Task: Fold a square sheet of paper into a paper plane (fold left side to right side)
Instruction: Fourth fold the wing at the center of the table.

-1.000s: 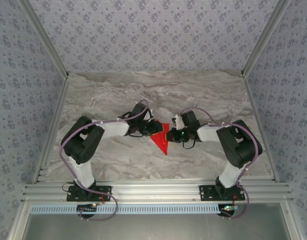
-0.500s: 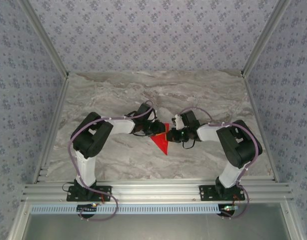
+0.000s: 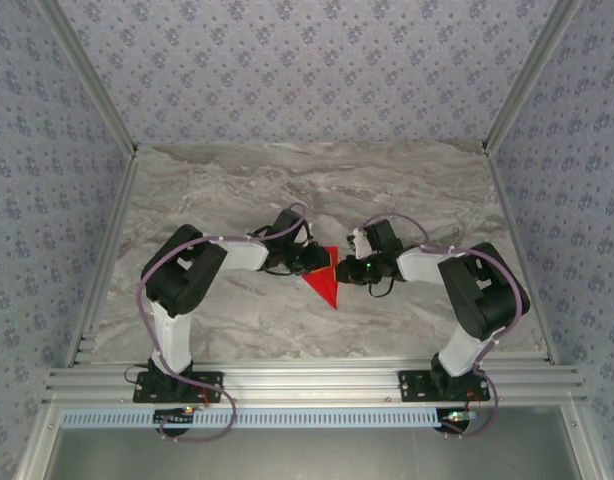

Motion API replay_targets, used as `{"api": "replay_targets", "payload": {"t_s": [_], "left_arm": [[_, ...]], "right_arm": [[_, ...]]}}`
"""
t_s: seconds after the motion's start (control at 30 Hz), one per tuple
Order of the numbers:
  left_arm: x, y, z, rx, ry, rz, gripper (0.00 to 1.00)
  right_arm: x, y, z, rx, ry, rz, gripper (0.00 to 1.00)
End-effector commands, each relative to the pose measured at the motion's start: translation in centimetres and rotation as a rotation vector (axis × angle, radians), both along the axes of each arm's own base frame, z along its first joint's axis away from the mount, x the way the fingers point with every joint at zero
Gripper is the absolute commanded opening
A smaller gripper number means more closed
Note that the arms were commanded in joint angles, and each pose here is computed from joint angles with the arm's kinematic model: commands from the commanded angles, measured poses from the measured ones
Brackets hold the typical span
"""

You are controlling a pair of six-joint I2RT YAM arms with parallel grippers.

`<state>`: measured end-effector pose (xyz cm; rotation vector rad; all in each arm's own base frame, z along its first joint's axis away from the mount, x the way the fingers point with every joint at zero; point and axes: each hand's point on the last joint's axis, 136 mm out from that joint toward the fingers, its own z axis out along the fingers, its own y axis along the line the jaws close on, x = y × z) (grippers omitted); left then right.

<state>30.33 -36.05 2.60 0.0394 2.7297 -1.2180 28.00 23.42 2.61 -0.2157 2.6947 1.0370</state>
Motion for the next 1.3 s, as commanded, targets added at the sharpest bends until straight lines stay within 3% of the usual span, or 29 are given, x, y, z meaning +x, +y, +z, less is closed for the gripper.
{"api": "replay_targets", "payload": {"t_s": [0.0,0.23,0.57,1.27], "left_arm": [[-2.2,3.0,-4.7,0.14,0.102,0.031,0.21],[-2.1,3.0,-4.5,0.13,0.098,0.034,0.21],[-2.1,2.8,-4.4,0.127,0.096,0.029,0.21],[-2.0,2.8,-4.2,0.127,0.091,0.031,0.21]], "right_arm": [[0.0,-0.3,2.4,0.017,-0.018,0.008,0.19],[-2.1,0.9,5.4,0.107,-0.028,0.064,0.23],[-6.2,3.7,3.3,0.12,0.045,0.167,0.22],[-7.6,2.8,-0.9,0.021,0.122,0.173,0.21]]}}
